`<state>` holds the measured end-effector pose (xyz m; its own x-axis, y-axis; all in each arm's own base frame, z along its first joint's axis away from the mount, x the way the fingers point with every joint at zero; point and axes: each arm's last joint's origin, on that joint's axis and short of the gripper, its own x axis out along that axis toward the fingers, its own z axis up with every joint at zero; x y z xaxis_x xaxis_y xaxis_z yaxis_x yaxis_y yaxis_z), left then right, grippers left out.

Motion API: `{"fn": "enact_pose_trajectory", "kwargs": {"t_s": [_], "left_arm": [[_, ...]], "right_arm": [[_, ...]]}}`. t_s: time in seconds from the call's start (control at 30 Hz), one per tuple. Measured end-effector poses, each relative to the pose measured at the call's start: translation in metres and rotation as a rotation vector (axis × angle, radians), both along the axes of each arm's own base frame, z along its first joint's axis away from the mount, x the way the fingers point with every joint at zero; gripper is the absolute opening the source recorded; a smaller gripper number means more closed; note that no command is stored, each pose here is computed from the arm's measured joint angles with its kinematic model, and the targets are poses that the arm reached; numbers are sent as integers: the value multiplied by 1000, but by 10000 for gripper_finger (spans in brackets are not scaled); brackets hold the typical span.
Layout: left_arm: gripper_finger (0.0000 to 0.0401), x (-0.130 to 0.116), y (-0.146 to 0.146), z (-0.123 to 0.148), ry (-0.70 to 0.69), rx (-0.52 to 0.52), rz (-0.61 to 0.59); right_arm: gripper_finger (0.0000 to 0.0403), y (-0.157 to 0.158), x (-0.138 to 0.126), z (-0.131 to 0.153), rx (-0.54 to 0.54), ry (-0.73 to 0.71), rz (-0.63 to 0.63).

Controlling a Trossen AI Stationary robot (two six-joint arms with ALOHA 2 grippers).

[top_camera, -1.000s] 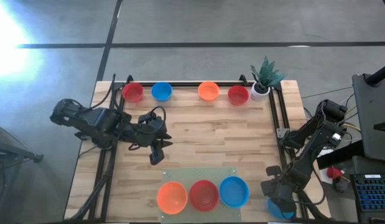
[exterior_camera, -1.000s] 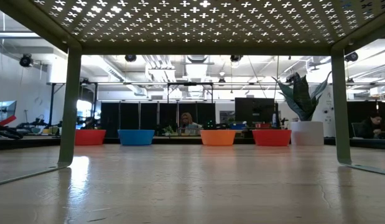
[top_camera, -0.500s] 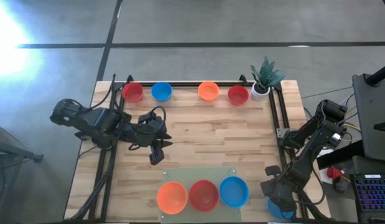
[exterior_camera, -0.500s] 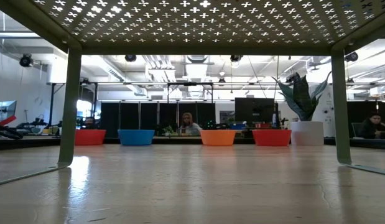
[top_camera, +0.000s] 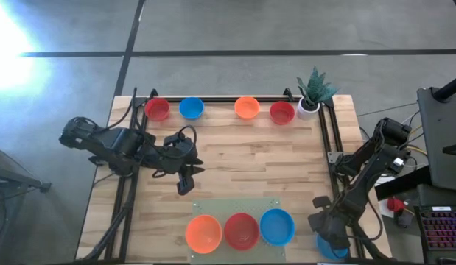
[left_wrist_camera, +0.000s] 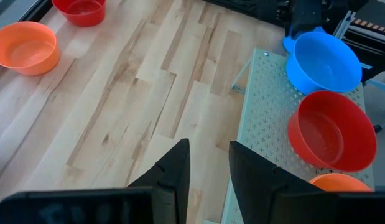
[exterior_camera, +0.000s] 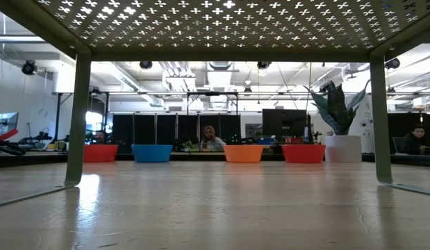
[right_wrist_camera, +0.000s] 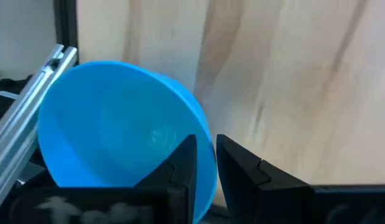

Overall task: Pick & Place Mini bowls
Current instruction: Stack the bottom blue bowl on the blue bowl on the shelf

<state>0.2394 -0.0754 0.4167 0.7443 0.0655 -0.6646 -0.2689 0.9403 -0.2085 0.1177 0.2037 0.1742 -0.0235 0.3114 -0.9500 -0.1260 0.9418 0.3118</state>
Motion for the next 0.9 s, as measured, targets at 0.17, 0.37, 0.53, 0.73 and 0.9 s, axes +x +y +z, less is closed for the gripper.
{"fn": "enact_pose_trajectory", "kwargs": {"t_s": [0.17, 0.37, 0.53, 0.73, 0.9], "left_arm": [[103, 0, 0, 0, 0, -3, 3], [103, 0, 0, 0, 0, -4, 4], [103, 0, 0, 0, 0, -5, 4], [103, 0, 0, 0, 0, -5, 4], [103, 0, 0, 0, 0, -2, 1]], "right_arm": [[59, -3, -2, -9, -2, 11, -30], [52, -6, -4, -13, -17, 26, -53], [15, -7, -4, -14, -19, 41, -95], [9, -5, -3, -13, -5, 60, -191], [9, 3, 2, 3, 54, 26, -176]]}}
